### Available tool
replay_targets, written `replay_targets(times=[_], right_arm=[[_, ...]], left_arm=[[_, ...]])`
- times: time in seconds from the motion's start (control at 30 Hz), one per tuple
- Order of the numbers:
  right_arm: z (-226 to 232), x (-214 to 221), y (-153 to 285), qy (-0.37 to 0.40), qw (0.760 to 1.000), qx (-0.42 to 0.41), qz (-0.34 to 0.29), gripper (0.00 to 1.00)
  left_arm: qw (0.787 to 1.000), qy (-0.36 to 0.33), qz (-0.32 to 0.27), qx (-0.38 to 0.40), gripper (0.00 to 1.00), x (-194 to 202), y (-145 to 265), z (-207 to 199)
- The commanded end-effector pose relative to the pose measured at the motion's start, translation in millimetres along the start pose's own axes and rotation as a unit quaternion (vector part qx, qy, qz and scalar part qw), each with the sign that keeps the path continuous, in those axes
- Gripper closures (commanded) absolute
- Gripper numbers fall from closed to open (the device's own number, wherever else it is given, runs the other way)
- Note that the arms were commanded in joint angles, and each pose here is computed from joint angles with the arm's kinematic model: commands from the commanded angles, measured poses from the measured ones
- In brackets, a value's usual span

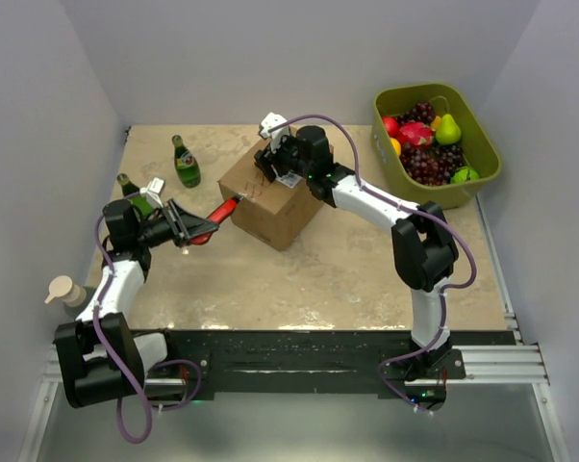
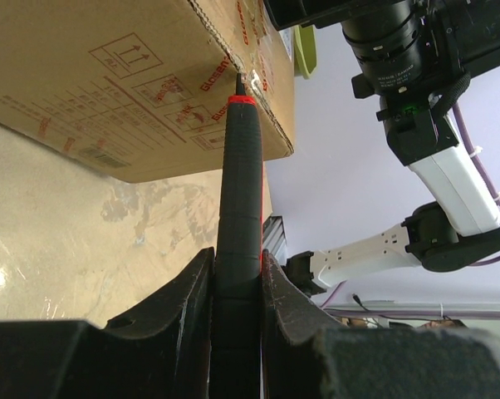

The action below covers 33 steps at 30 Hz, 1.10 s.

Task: Unpack the express box
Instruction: Cut the express box at the center of the board.

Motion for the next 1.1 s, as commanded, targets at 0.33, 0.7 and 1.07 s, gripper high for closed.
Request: replay_targets(times=[0.33,0.7,1.07], right_arm=[[92.0,139.9,11.5,-0.044,0.962,-0.136,0.232,0.31],[95.1,139.2,7.2,-0.039,0.963,-0.137,0.230,0.31],[95.5,140.6,3.3,-0.039,0.963,-0.135,0.229,0.32]], left_arm=[[0.996,-0.030,0.077,0.040,1.00,14.5,-16.4,-24.3],[0.994,-0.028,0.098,0.045,1.00,17.1,-21.9,-25.0],[0.990,-0.028,0.130,0.052,1.00,21.3,-33.2,-28.4]])
Point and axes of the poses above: each gripper's point midway between its finger pads, its own y axis back along the fingers, its own z axis along the line the jaws close on, x = y × z, the point moved 5 cm from there along y, back along the fingers, and after that the axes turned 9 degrees about y, right-handed, at the moved point
